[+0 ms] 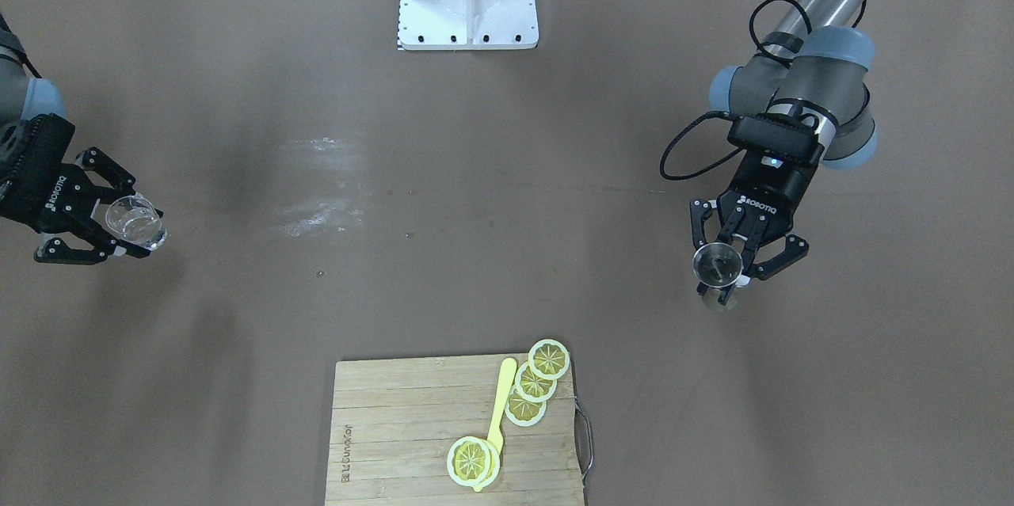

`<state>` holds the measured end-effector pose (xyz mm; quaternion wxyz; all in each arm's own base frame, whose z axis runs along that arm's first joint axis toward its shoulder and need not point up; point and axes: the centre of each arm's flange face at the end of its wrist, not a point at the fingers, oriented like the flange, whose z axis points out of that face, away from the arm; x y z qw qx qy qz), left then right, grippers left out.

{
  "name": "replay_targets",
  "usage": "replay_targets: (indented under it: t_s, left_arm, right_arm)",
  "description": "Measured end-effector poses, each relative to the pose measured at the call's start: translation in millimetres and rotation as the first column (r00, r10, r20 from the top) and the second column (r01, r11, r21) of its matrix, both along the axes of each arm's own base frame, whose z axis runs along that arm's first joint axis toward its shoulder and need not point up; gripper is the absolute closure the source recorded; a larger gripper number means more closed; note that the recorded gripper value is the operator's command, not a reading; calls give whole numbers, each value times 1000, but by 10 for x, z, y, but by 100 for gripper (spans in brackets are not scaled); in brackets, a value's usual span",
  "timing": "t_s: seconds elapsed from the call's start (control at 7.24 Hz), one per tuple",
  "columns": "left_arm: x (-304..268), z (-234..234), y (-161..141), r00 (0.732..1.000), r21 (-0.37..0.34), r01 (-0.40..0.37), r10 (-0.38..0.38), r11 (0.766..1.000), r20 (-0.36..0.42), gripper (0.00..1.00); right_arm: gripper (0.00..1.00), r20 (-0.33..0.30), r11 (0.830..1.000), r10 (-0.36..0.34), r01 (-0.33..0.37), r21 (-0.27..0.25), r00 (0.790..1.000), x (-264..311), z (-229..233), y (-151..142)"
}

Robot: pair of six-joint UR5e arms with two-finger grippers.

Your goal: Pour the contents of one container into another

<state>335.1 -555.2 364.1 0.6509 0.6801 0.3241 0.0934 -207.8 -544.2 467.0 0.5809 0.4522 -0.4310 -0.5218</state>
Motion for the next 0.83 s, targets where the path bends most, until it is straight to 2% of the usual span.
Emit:
replay_targets:
  t_s: [0.28, 0.55, 0.69, 0.83]
  left_arm:
    - [8, 27, -81, 999, -36, 51, -51, 998, -2, 100]
    - [-11, 172, -130, 992, -117, 102, -110, 988, -63, 100]
    - [-57, 230, -138, 985, -161, 131, -147, 978, -92, 100]
    - [-65, 275, -160, 969, -219, 190, -218, 957, -112, 100]
  right_arm:
    - [100, 32, 999, 18, -17, -32, 999, 77, 271, 161]
    - [100, 62, 994, 82, -76, -82, 995, 33, 361, 193]
    - [100, 73, 990, 105, -97, -104, 992, -64, 342, 192]
    - [100, 92, 985, 126, -113, -131, 988, -229, 291, 223]
